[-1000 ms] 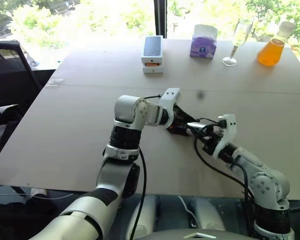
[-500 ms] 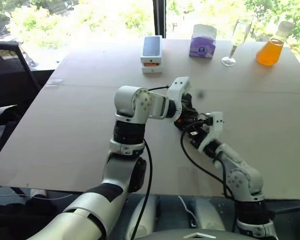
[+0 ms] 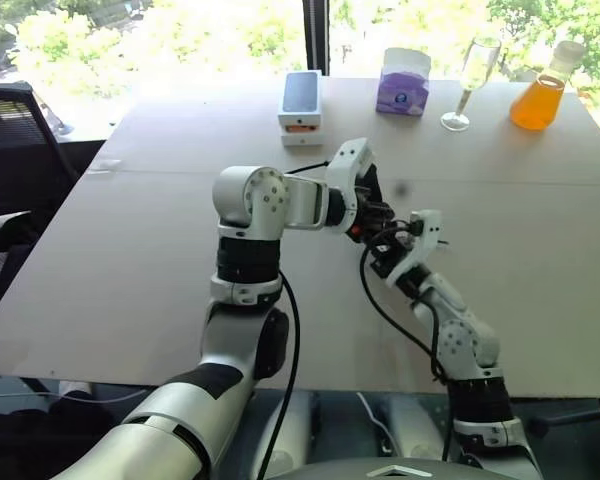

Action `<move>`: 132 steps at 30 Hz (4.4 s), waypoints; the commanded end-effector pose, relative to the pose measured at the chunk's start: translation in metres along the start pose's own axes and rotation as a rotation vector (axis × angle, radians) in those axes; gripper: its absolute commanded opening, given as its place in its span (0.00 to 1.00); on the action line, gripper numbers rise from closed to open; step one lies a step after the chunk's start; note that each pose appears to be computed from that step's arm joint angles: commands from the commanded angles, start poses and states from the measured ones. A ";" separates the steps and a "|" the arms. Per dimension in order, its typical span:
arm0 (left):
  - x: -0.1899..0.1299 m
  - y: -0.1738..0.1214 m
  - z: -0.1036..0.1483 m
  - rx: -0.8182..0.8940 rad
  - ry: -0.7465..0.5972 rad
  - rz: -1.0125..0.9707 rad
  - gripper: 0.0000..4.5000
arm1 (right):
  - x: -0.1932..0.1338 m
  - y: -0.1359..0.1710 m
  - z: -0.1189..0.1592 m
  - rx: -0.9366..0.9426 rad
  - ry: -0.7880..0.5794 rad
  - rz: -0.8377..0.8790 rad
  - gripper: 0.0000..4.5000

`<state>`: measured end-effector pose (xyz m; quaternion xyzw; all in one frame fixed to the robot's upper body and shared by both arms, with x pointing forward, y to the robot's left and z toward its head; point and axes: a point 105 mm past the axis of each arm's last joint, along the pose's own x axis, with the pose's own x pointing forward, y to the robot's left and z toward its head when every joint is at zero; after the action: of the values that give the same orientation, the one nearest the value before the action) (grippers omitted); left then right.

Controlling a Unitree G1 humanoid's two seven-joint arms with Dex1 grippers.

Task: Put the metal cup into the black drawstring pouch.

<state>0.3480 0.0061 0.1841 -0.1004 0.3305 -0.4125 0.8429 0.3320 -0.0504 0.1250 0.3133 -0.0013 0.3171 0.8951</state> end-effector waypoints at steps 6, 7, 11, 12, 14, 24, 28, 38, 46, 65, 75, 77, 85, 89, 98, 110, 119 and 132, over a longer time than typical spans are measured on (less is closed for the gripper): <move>-0.004 0.015 -0.008 -0.114 0.003 0.029 0.00 | -0.021 -0.005 0.045 0.238 -0.265 0.003 0.01; -0.004 0.016 -0.008 -0.129 -0.001 0.029 0.00 | -0.022 -0.007 0.047 0.259 -0.276 0.004 0.01; -0.008 0.017 -0.006 -0.143 -0.019 0.022 0.00 | -0.021 -0.005 0.042 0.238 -0.233 0.008 0.01; -0.009 0.016 -0.006 -0.143 -0.020 0.020 0.00 | -0.020 -0.005 0.040 0.224 -0.217 0.009 0.01; -0.007 0.012 -0.004 -0.195 -0.052 -0.018 0.00 | -0.016 0.000 0.035 0.155 -0.172 0.021 0.01; -0.023 -0.007 0.012 -0.220 -0.246 -0.189 0.00 | 0.003 0.016 0.020 -0.252 -0.035 0.111 0.01; -0.023 -0.017 0.018 -0.228 -0.265 -0.237 0.00 | 0.012 0.018 0.014 -0.418 -0.001 0.131 0.01; -0.023 0.004 -0.006 0.228 -0.106 0.047 0.00 | 0.015 -0.002 0.007 -0.542 0.040 0.048 0.01; -0.026 0.009 -0.023 0.012 -0.092 -0.078 0.00 | -0.010 0.025 0.005 -0.358 0.177 0.216 0.01; -0.037 0.001 0.016 -0.320 -0.223 -0.273 0.00 | 0.012 0.047 -0.017 -0.276 0.144 0.334 0.01; -0.038 0.013 0.011 -0.508 -0.266 -0.274 0.00 | 0.012 0.021 0.025 -0.106 -0.105 0.127 0.01; -0.036 0.004 0.018 -0.534 -0.282 -0.308 0.00 | 0.019 0.022 0.018 -0.161 -0.084 0.123 0.01; -0.036 -0.023 0.029 -0.581 -0.285 -0.353 0.00 | 0.054 0.048 -0.009 -0.541 -0.011 0.219 0.01; -0.037 -0.030 0.027 -0.605 -0.256 -0.355 0.00 | 0.064 0.068 -0.016 -0.668 -0.008 0.333 0.01; -0.036 -0.028 0.031 -0.644 -0.255 -0.336 0.00 | 0.060 0.080 -0.038 -1.002 0.076 0.545 0.01; -0.033 -0.015 0.036 -0.727 -0.282 -0.322 0.00 | 0.052 0.053 -0.039 -1.200 0.187 0.530 0.01; -0.036 -0.021 0.022 -0.690 -0.294 -0.348 0.00 | 0.068 0.040 0.017 -0.641 0.030 0.307 0.01; -0.030 -0.023 0.032 -0.733 -0.295 -0.353 0.00 | 0.070 0.080 -0.010 -0.880 0.084 0.476 0.01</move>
<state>0.3503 0.0316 0.2172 -0.5198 0.3124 -0.3390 0.7192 0.3643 0.0098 0.1654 -0.0951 -0.1349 0.4445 0.8804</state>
